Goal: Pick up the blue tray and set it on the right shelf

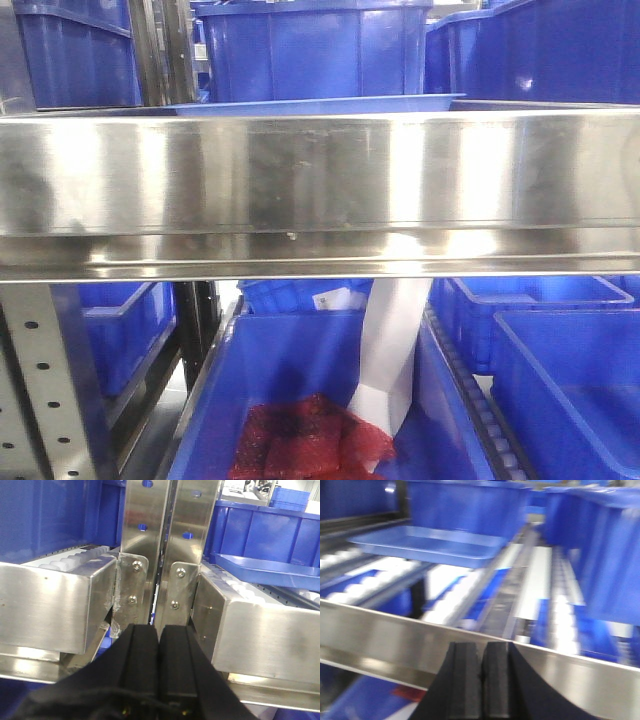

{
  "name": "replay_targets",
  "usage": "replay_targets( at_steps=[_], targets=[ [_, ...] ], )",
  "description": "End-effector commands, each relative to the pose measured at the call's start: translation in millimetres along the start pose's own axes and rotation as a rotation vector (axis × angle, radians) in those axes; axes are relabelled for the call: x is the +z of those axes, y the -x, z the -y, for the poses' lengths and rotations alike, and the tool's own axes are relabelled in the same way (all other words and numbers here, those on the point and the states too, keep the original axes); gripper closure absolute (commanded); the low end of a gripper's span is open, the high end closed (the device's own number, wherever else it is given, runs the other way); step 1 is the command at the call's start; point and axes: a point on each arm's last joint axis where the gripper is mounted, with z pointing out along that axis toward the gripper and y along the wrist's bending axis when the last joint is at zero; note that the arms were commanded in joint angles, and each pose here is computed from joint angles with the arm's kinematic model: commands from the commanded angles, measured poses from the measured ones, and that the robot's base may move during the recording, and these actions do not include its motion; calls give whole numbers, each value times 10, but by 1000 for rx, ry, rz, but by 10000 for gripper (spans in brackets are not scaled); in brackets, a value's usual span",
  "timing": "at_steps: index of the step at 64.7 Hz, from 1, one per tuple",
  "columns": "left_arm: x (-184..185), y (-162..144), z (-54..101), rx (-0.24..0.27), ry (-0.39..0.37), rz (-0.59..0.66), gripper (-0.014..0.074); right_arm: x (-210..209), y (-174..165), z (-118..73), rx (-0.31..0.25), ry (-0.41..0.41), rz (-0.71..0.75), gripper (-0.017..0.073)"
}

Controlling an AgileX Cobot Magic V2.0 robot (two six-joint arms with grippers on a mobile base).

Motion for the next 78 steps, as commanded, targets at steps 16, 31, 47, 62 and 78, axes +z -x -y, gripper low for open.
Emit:
replay_targets(
  at_steps=[16,31,47,62,78],
  targets=[
    [9,-24,-6,-4,-6,53,642,-100,-139,81,-60,-244,219,505],
    [9,-24,-6,-4,-6,53,642,14,-752,115,-48,-273,262,505],
    [9,-24,-6,-4,-6,53,642,48,-854,124,11,-267,272,505],
    [9,-24,-6,-4,-6,53,642,48,-855,124,29,-265,273,505],
    [9,-24,-6,-4,-6,53,642,49,-858,124,29,-265,269,505]
  ],
)
